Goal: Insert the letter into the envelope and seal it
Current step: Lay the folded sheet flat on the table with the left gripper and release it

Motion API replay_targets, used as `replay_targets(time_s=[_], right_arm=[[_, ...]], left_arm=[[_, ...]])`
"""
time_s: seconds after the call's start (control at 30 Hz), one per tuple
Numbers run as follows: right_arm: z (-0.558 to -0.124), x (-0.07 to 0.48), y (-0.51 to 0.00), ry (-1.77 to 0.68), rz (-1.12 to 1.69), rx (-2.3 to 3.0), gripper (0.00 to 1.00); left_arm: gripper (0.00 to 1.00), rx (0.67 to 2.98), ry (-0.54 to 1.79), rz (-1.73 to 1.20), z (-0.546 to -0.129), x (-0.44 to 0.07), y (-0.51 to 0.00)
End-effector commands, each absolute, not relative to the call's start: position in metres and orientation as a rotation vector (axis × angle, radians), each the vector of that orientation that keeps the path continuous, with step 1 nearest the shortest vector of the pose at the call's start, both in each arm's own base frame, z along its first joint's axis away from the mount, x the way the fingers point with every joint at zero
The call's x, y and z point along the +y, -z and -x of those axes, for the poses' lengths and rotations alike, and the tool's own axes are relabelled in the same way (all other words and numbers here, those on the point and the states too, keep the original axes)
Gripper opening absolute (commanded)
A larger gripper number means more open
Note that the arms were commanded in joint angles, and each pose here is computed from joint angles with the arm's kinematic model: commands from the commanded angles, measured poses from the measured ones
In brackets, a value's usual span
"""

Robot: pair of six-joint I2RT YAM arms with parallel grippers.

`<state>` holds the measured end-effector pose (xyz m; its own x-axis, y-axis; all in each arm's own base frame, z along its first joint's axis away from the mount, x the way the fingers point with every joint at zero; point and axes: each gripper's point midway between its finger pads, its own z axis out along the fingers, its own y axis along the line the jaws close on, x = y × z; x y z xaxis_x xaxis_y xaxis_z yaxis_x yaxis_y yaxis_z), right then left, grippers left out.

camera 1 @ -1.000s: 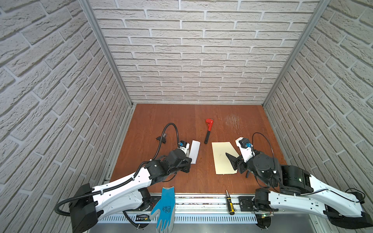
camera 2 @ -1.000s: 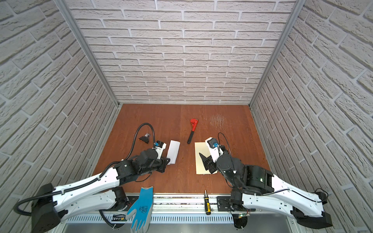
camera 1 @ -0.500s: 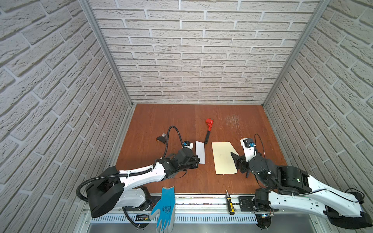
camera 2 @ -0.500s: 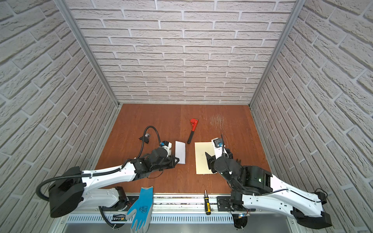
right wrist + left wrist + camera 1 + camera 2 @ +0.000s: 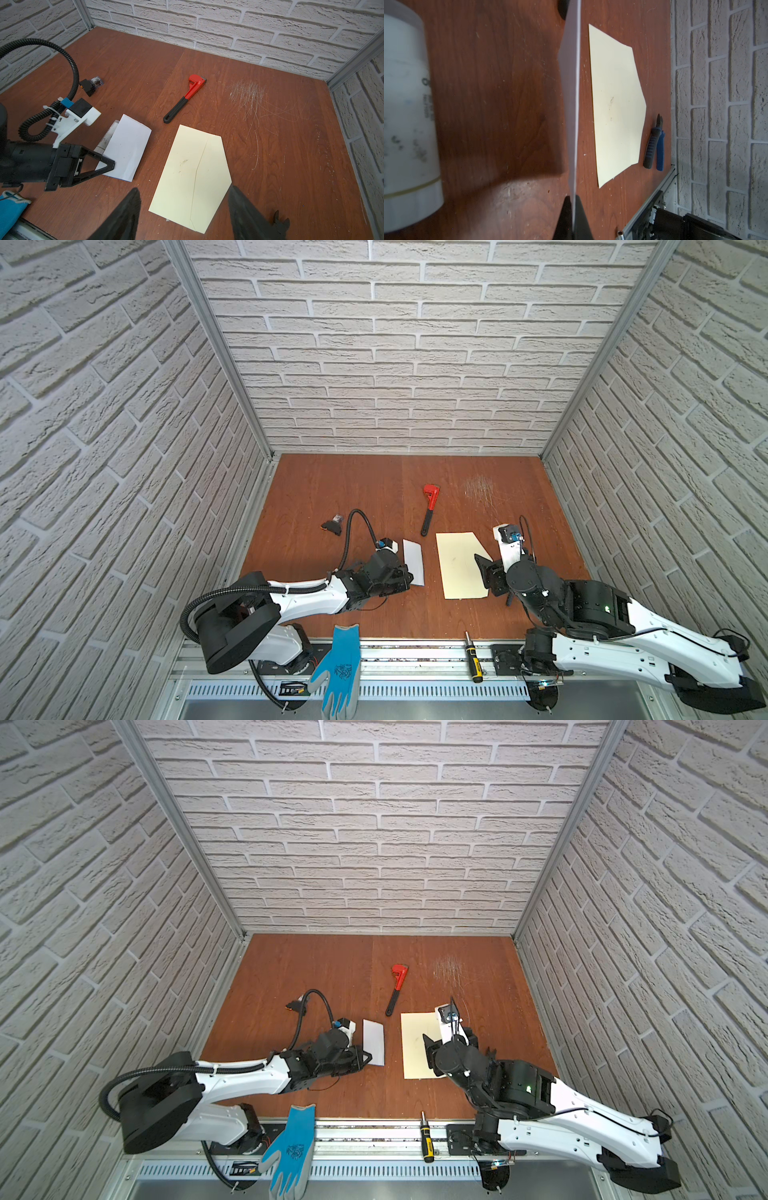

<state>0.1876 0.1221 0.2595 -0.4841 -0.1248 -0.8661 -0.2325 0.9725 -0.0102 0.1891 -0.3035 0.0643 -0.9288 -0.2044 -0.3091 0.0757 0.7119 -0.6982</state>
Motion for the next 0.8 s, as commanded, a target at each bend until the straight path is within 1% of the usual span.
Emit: replay_targets(time_s=[0.0,0.13,0.17,0.23,0.27,0.3,0.47,0.57,0.7,0.77], right_arm=[[-0.189,0.123,-0.254,-0.127,0.236,2.095,0.67],[-0.192,0.123,-0.250,-0.111,0.236,2.107,0.67],[-0.193,0.122,-0.248,-0.102,0.237,2.113,0.68],[-0.195,0.120,-0.243,-0.081,0.227,2.127,0.68],[-0.196,0.117,-0.239,-0.065,0.215,2.140,0.67],[-0.197,0.115,-0.236,-0.054,0.208,2.154,0.67],[-0.204,0.108,-0.210,-0.067,0.145,2.261,0.67],[-0.207,0.106,-0.198,-0.080,0.115,2.311,0.67],[-0.210,0.101,-0.189,-0.073,0.071,2.360,0.70],[-0.212,0.096,-0.185,-0.067,0.035,2.379,0.72]], left_arm=[[0.00,2.561,1.114,0.107,-0.182,-0.305,-0.056],[0.00,2.605,1.069,0.125,-0.177,-0.297,-0.043],[0.02,2.612,1.060,0.132,-0.177,-0.296,-0.042],[0.17,2.621,1.053,0.148,-0.176,-0.293,-0.039],[0.22,2.624,1.050,0.151,-0.175,-0.292,-0.037],[0.24,2.625,1.050,0.151,-0.174,-0.292,-0.037],[0.27,2.632,1.037,0.136,-0.172,-0.289,-0.039],[0.33,2.635,1.022,0.113,-0.172,-0.289,-0.043],[0.41,2.628,1.015,0.093,-0.172,-0.287,-0.049],[0.43,2.629,1.003,0.090,-0.172,-0.285,-0.051]])
